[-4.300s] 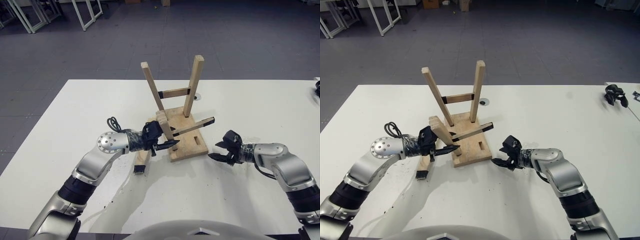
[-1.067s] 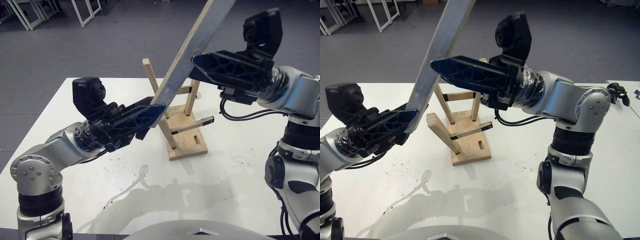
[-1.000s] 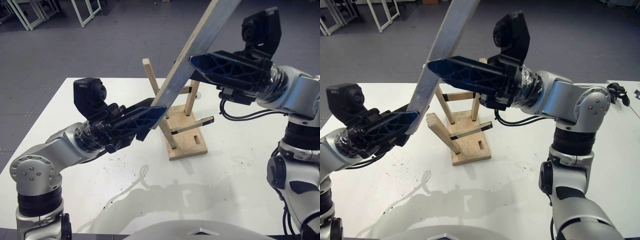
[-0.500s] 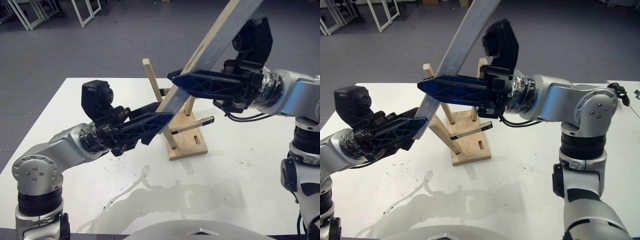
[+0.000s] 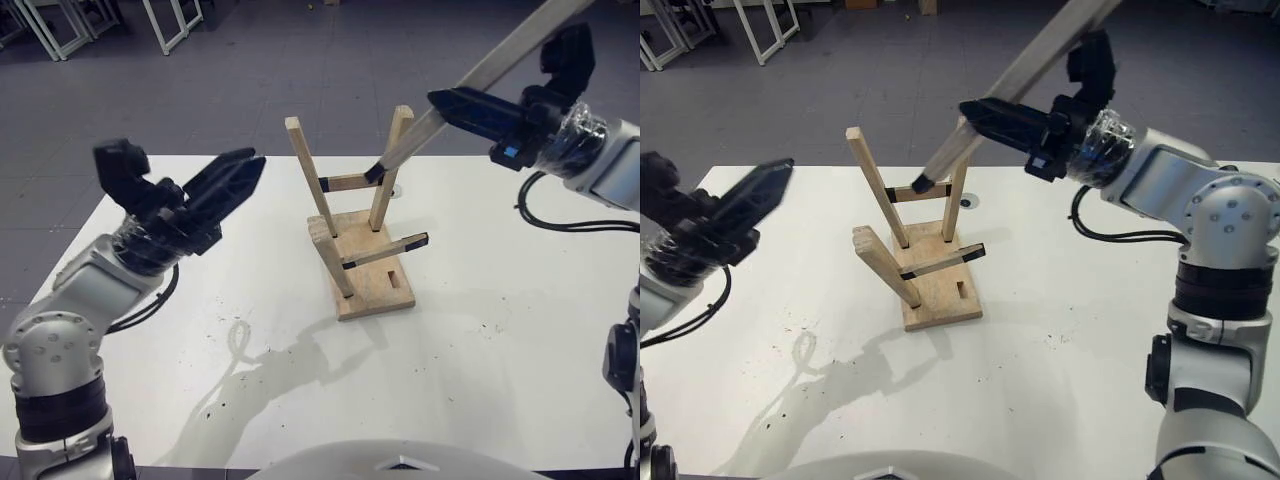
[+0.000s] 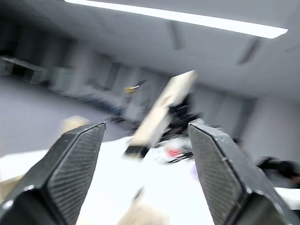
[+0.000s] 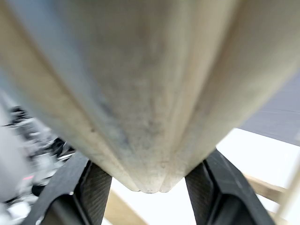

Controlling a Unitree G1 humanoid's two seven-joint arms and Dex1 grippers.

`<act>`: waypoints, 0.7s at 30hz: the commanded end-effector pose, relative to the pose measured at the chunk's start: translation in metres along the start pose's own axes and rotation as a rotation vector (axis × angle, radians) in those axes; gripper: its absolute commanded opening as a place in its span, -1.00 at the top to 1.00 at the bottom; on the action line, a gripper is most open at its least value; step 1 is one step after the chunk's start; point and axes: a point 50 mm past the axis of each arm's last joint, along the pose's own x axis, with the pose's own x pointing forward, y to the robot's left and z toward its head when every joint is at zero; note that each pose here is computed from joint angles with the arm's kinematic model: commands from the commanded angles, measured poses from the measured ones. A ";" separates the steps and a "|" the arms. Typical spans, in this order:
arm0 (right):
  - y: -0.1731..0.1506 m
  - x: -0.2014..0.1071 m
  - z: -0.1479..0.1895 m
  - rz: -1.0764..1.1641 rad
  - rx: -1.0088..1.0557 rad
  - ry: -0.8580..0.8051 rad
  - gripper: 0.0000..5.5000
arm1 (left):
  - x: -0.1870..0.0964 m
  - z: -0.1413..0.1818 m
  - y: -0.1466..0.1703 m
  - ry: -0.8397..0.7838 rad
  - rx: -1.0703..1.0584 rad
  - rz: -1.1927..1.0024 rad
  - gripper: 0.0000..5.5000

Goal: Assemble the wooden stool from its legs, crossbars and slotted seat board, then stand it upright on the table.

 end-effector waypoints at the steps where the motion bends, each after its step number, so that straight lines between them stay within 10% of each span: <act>1: -0.031 -0.031 -0.031 -0.234 -0.104 0.136 0.26 | -0.012 -0.046 0.039 0.168 0.209 0.396 -0.18; 10: -0.056 -0.034 -0.123 -0.290 -0.115 0.421 0.26 | -0.037 -0.070 0.070 0.234 0.446 0.744 -0.18; 21: 0.002 -0.007 -0.168 -0.074 0.003 0.390 0.26 | -0.045 -0.072 0.077 0.214 0.450 0.797 -0.18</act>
